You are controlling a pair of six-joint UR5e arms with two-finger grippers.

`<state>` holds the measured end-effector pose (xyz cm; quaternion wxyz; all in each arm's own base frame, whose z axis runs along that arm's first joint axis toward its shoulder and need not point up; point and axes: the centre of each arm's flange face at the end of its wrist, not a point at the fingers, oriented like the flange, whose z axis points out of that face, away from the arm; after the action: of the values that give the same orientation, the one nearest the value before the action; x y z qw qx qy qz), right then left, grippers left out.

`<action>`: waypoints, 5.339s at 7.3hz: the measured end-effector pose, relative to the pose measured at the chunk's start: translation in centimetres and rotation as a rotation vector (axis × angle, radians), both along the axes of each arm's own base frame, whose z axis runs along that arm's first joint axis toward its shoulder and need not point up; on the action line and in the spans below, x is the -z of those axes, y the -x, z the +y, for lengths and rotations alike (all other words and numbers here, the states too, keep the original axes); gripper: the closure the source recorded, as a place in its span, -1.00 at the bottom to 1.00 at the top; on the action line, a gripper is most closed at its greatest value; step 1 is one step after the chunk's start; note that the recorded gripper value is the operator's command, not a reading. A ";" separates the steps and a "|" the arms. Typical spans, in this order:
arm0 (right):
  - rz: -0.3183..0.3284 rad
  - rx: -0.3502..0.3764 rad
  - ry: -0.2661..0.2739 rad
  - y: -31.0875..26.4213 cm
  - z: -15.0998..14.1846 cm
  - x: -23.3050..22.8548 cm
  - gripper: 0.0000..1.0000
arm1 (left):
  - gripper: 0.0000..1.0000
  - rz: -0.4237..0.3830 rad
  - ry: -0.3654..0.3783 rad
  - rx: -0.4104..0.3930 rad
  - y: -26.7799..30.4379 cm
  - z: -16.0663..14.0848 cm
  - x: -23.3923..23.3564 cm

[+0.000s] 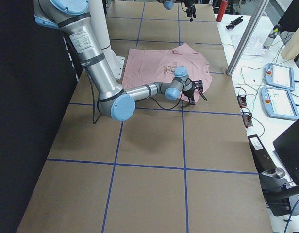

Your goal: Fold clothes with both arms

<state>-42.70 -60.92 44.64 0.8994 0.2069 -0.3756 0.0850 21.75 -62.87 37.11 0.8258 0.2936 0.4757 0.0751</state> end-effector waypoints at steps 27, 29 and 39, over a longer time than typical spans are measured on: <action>-0.091 0.264 -0.030 -14.5 -5.4 11.0 -1.00 | -0.27 -0.054 0.254 0.262 -16.2 1.1 -9.3; -0.090 0.262 -0.028 -14.6 -5.4 10.9 -1.00 | -0.11 -0.060 0.253 0.229 -18.2 2.4 -9.5; -0.082 0.251 -0.015 -14.7 -5.2 9.8 -1.00 | 1.00 -0.127 0.307 0.198 -20.5 3.6 2.9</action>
<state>-27.98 -66.10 34.82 0.8853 0.1615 -0.4356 -0.0227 42.24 -59.30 34.23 0.8926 0.2043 0.3971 -0.0612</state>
